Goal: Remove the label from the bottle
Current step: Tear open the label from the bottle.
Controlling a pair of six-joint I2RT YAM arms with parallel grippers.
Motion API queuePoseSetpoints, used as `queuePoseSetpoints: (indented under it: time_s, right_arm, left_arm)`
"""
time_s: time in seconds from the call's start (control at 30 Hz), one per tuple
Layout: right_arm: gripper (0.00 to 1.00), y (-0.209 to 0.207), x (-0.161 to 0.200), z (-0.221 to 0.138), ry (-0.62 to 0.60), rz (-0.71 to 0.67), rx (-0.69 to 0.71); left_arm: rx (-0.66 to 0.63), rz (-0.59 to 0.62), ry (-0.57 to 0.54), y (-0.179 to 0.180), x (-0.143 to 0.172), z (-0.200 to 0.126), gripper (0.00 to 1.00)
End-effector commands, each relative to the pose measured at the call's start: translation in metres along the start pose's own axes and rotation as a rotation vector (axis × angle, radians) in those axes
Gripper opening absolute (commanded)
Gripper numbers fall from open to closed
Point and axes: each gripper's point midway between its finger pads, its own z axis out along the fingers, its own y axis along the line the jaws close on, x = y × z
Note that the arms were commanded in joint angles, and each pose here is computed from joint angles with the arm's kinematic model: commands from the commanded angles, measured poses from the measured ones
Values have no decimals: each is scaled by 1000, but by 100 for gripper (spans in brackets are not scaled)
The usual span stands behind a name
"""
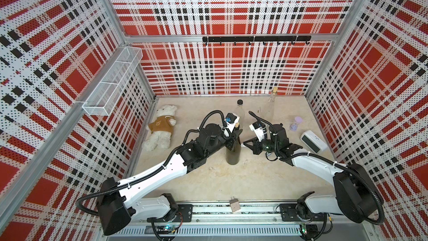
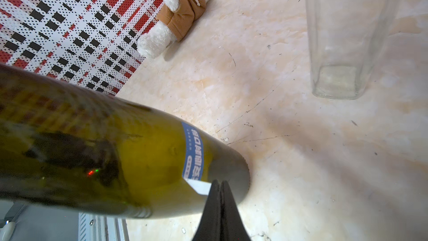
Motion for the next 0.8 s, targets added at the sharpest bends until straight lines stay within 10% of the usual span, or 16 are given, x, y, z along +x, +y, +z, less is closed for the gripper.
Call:
queuePoseSetpoints:
  time_s: [0.0, 0.4, 0.77]
  right_arm:
    - [0, -7, -18, -1, -34, -53, 25]
    - [1, -12, -26, -3, -38, -52, 9]
    - [35, -15, -34, -35, -114, -12, -7]
  left_arm:
    - [47, -28, 29, -10, 3, -1, 2]
    - [47, -30, 33, -10, 3, 2, 2]
    - [45, -30, 40, -10, 5, 4, 2]
